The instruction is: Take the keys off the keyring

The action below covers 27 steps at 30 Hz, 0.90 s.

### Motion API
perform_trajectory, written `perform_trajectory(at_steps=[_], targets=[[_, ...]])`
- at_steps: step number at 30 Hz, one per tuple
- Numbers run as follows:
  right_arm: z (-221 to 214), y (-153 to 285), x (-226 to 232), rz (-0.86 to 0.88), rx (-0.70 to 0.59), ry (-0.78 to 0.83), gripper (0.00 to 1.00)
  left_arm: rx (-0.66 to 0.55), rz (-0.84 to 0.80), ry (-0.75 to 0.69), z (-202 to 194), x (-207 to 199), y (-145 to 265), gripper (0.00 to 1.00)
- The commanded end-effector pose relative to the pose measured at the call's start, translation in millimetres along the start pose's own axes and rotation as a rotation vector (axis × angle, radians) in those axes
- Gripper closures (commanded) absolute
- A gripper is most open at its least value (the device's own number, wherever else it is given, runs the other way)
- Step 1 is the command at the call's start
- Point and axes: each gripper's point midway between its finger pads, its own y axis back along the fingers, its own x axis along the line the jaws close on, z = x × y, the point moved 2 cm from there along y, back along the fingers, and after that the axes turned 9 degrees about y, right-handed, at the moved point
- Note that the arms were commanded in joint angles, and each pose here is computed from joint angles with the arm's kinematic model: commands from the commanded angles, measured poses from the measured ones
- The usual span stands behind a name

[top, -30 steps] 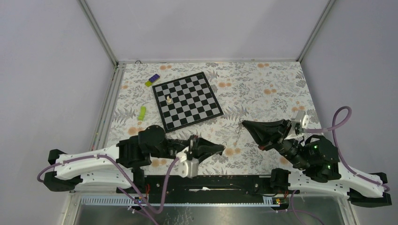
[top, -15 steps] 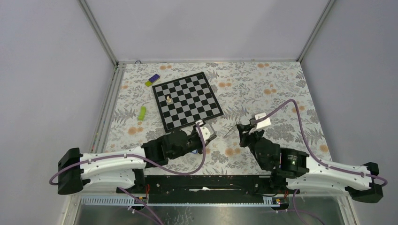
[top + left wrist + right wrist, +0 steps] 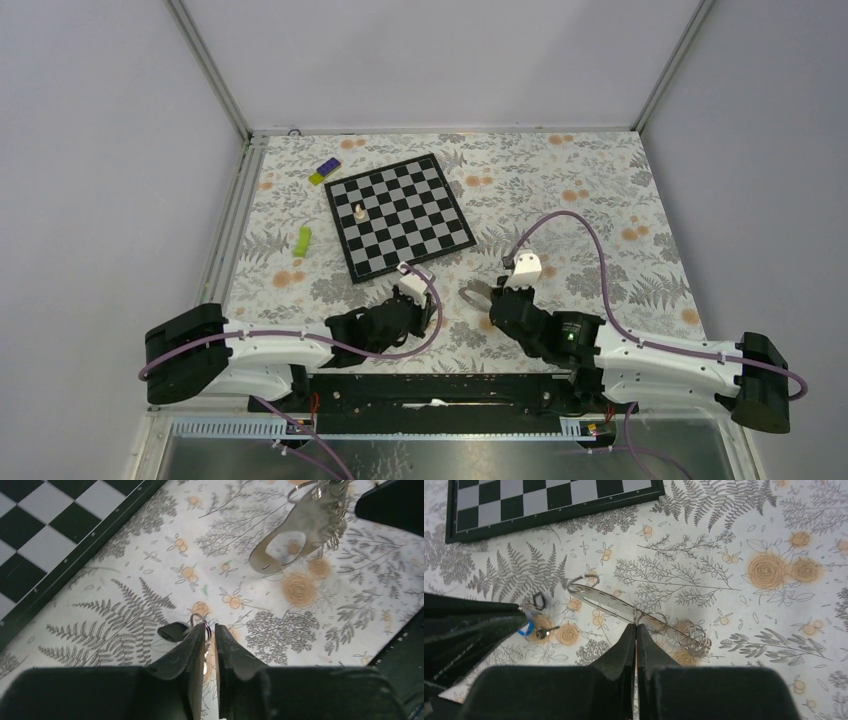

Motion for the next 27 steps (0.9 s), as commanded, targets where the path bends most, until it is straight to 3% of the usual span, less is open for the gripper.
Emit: perform_trajectory(at_steps=[1, 4, 11, 13, 18, 21, 27], targets=[[-28, -15, 3, 0.023, 0.131, -0.126, 1.00, -0.096, 0.075, 0.155, 8, 9, -5, 0.80], [-36, -23, 3, 0.035, 0.147, -0.148, 0.98, -0.088, 0.116, 0.170, 1, 18, -5, 0.66], [-45, -36, -6, -0.012, 0.154, -0.155, 0.73, -0.096, 0.199, 0.180, 2, 30, -2, 0.35], [-42, -37, -8, -0.021, 0.146, -0.146, 0.68, -0.106, 0.228, 0.191, 7, 33, -1, 0.22], [-25, -35, -19, -0.058, 0.092, -0.102, 0.58, -0.107, 0.326, 0.192, 17, 41, 4, 0.02], [-8, -32, -25, -0.075, 0.045, -0.092, 0.51, -0.091, 0.387, 0.172, 24, 45, 9, 0.01], [35, -20, -19, 0.038, 0.058, -0.051, 0.21, -0.076, 0.442, 0.247, 66, 38, 22, 0.01]])
